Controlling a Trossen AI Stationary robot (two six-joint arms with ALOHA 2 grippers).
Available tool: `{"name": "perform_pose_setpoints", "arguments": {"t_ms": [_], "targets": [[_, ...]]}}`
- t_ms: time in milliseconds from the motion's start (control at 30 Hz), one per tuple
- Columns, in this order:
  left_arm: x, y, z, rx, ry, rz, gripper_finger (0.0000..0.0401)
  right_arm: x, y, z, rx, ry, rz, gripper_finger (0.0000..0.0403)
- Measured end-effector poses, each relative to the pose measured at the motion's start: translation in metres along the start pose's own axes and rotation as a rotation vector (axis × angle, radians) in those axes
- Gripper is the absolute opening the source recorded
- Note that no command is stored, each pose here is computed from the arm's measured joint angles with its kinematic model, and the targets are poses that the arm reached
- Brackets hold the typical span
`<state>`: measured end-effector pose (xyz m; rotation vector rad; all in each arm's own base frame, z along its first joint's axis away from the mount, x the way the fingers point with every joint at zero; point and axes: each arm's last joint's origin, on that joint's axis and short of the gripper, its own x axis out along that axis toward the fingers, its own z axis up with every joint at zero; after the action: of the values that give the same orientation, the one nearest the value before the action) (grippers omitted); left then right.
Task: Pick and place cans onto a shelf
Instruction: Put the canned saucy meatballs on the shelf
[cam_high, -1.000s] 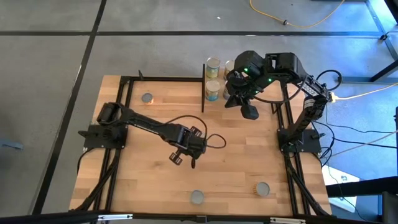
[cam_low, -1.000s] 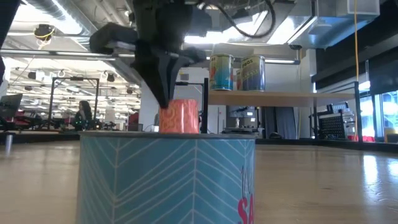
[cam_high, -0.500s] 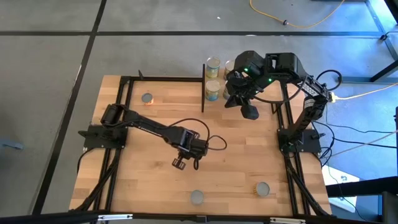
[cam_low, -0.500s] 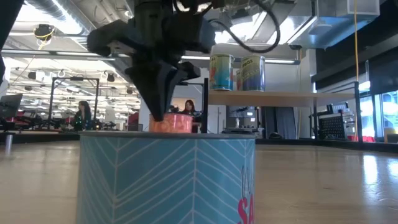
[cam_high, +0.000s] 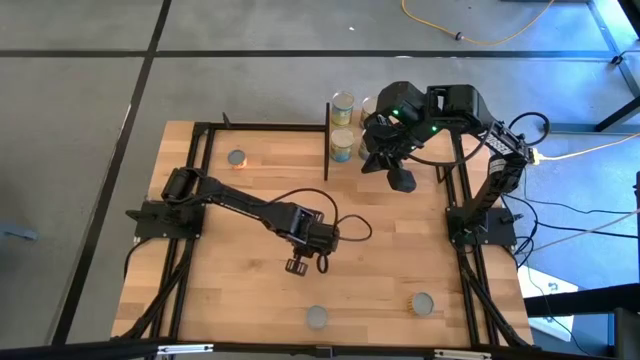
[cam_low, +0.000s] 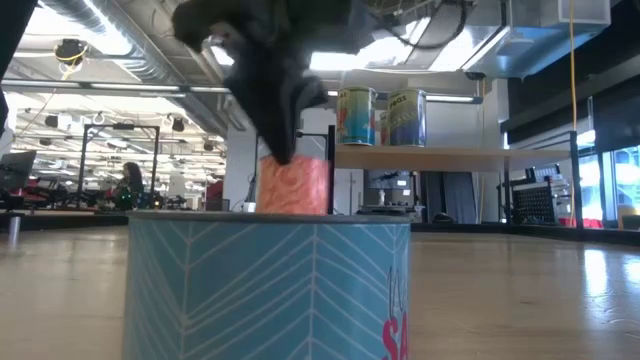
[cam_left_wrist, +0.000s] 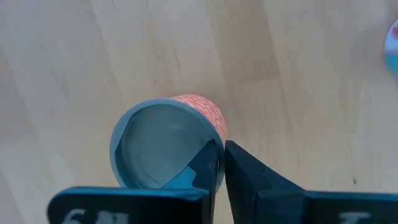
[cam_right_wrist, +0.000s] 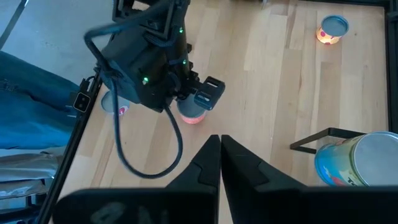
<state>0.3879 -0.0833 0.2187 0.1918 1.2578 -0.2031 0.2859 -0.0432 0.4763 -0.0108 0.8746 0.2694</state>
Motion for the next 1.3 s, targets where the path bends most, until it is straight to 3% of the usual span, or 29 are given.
{"name": "perform_pose_setpoints", "arguments": {"t_ms": [433,700,1067,1300], "targets": [[-0.005,0.003,0.005,0.048,-0.025,0.036,0.0005,0.0,0.0,0.0,0.0,0.0,0.0,0.0016],[-0.005,0.006,0.007,0.048,-0.046,0.083,0.0033,0.0,0.0,0.0,0.0,0.0,0.0,0.0016],[0.001,0.012,0.007,0.03,-0.032,0.098,0.0035,0.0,0.0,0.0,0.0,0.0,0.0,0.0016],[-0.051,0.02,0.007,-0.03,0.041,0.166,0.0016,0.001,0.002,0.0,-0.029,0.0,0.003,0.0016]]}}
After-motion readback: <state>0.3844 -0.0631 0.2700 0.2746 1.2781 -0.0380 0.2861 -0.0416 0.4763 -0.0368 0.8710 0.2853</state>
